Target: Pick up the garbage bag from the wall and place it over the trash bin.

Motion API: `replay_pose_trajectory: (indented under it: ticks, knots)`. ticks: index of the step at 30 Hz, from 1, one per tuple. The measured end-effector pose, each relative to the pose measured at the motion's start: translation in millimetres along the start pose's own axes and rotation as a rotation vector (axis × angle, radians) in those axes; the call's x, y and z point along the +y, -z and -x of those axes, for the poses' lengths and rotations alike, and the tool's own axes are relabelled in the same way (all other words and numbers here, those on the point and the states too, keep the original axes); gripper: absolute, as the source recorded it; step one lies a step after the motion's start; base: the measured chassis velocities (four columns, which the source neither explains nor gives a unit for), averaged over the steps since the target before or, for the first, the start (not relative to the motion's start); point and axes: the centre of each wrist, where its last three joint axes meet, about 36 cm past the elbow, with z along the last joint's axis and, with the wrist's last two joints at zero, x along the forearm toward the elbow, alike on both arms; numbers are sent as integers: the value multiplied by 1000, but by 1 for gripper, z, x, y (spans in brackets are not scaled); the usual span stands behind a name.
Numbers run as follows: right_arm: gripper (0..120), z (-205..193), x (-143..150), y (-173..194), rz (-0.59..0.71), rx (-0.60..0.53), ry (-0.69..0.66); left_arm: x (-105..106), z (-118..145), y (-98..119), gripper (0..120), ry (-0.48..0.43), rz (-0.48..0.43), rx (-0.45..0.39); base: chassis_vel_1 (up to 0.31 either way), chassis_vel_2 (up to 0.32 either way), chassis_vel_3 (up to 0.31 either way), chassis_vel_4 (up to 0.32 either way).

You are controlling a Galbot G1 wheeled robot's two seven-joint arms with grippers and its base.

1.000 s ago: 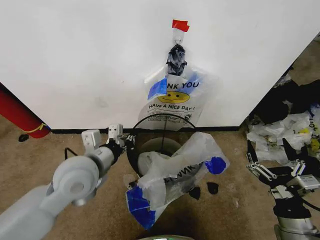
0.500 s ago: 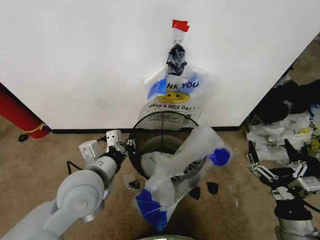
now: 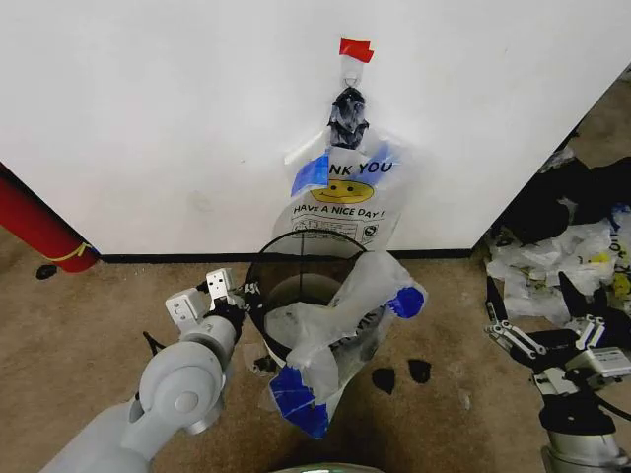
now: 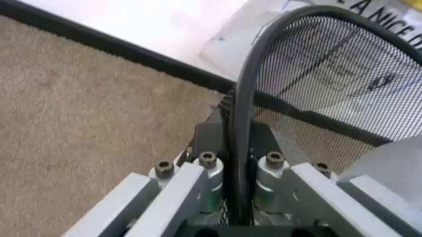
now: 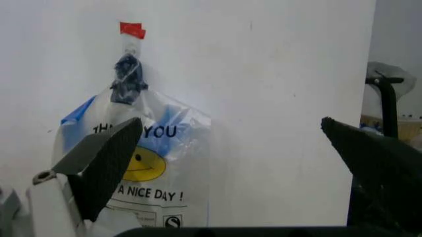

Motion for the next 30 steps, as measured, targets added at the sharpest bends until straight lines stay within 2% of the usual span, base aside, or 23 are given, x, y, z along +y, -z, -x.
replay_pose_trajectory:
  ticks: [9, 13, 16, 21, 22, 24, 27, 30]
  knots:
    - [100, -1, -1, -1, -1, 6, -1, 9, 9, -4, 4, 28, 30, 46, 0, 0, 0, 0]
    - [100, -1, -2, -3, 0, 8, -2, 6, 2, -1, 20, 12, 54, 64, 0, 0, 0, 0]
    - [100, -2, -2, -3, 1, 9, -2, 3, -7, 6, 29, -9, 76, 53, 0, 0, 0, 0]
    - [100, -2, 0, -5, 8, 12, 2, -4, -28, 21, 50, -77, 147, 29, 0, 0, 0, 0]
    - [100, -2, 0, -5, 8, 12, 2, -4, -28, 21, 50, -77, 147, 29, 0, 0, 0, 0]
    - [100, -2, 0, -6, 11, 16, 3, -5, -33, 22, 56, -96, 169, 17, 0, 0, 0, 0]
    - [100, -2, -1, -8, 15, 23, 4, -6, -41, 24, 72, -161, 217, -42, 0, 0, 0, 0]
    - [100, -2, -2, -9, 16, 25, 6, -8, -48, 25, 79, -210, 250, -71, 0, 0, 0, 0]
